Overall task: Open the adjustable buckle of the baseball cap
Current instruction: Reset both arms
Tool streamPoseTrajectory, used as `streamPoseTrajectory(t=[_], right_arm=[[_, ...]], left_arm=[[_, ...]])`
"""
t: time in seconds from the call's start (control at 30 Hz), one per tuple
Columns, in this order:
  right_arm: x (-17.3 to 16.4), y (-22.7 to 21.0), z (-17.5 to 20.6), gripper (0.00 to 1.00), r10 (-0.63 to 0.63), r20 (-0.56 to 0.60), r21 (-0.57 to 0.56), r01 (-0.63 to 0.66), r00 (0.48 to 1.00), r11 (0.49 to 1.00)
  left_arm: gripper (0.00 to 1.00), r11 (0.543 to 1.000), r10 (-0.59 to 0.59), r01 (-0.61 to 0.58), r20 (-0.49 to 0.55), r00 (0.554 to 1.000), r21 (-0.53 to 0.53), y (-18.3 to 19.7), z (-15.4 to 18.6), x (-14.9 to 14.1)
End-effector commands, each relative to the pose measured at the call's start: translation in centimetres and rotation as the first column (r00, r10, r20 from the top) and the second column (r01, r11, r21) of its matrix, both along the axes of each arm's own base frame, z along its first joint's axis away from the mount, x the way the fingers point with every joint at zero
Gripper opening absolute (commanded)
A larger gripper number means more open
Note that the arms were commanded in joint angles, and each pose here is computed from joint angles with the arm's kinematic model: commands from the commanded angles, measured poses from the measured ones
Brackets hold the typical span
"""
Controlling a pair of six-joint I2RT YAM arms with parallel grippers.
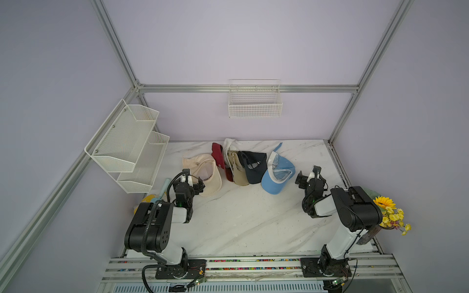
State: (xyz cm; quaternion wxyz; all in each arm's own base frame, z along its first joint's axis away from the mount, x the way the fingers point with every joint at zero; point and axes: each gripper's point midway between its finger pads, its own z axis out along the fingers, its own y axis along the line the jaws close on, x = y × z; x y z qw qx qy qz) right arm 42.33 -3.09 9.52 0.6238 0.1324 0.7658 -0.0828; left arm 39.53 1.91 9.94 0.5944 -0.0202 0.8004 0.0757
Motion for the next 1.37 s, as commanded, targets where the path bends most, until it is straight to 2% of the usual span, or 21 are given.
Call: streamPoseTrajectory(t=[0.0,0.1,0.17,0.3,0.4,0.43,0.57,1.33], right_arm=[[0.0,0.3,1.2,0.97,0.011,0.052,-0.005,-0.011,0.999,1.0],[-0.8,1.0,1.7,0.97,0.02,0.087,-0.033,-0.018,0.996,0.999],[-1.2,1.8,1.9,0.97,0.049,0.106,-0.055,-0.043,0.993,0.998],[-1.3,2.7,2.0,0.97,0.08,0.109,-0.083,-0.071,0.991,0.994],[-1.0,2.8,1.7,0.97,0.088,0.093,-0.085,-0.08,0.992,0.993],[-0.5,2.8,1.4,0.97,0.081,0.076,-0.069,-0.076,0.994,0.995],[0.7,1.6,0.6,0.97,0.084,0.022,0.005,-0.084,0.996,0.996],[0.6,1.4,0.6,0.97,0.083,0.021,-0.006,-0.083,0.996,0.997]], left_arm=[[1.0,0.996,-0.086,0.083,0.118,0.989,0.026,-1.2,2.1,-1.0],[1.0,0.987,-0.156,0.148,0.194,0.969,0.056,-2.3,3.1,-2.5],[1.0,0.986,-0.166,0.157,0.207,0.964,0.061,-2.4,3.2,-2.9],[1.0,0.994,-0.106,0.1,0.167,0.98,0.041,-1.5,2.6,-1.4],[1.0,0.999,-0.04,0.04,0.02,0.999,-0.004,-0.3,1.0,0.7],[1.0,0.999,-0.037,0.038,0.012,0.999,-0.034,0.2,1.0,0.8],[1.0,0.999,-0.017,0.018,0.035,0.999,-0.042,0.8,1.2,0.9],[1.0,0.999,-0.014,0.016,0.044,0.999,-0.039,0.9,1.2,0.8]])
